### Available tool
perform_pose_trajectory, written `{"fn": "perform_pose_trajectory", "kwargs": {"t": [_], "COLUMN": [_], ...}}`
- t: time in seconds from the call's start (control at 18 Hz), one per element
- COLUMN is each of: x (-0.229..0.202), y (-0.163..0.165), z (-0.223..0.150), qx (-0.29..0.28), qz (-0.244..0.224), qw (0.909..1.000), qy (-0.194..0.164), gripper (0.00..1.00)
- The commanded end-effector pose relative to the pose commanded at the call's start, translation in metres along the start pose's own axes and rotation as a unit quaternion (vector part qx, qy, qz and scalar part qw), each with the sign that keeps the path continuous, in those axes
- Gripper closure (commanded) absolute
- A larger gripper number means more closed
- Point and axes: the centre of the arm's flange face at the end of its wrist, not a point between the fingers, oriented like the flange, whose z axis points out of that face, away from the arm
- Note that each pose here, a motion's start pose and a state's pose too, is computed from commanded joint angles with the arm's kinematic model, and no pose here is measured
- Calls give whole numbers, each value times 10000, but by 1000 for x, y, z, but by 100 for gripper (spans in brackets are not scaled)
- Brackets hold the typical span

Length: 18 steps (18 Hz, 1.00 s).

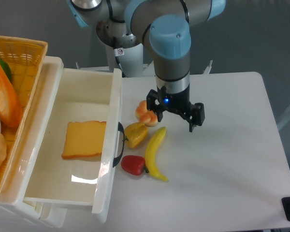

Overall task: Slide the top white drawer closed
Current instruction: 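Move the gripper down toward the open white drawer's front panel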

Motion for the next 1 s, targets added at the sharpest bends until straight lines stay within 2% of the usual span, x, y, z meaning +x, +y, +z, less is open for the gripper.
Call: {"fn": "perform_pose_trajectory", "kwargs": {"t": [0.5, 1.0], "x": [-4, -2], "y": [3, 2], "z": [18, 36], "qx": [-278, -385], "qz": [-122, -409], "qw": [9995, 9984], "qy": [-90, -1], "gripper": [0, 0]}}
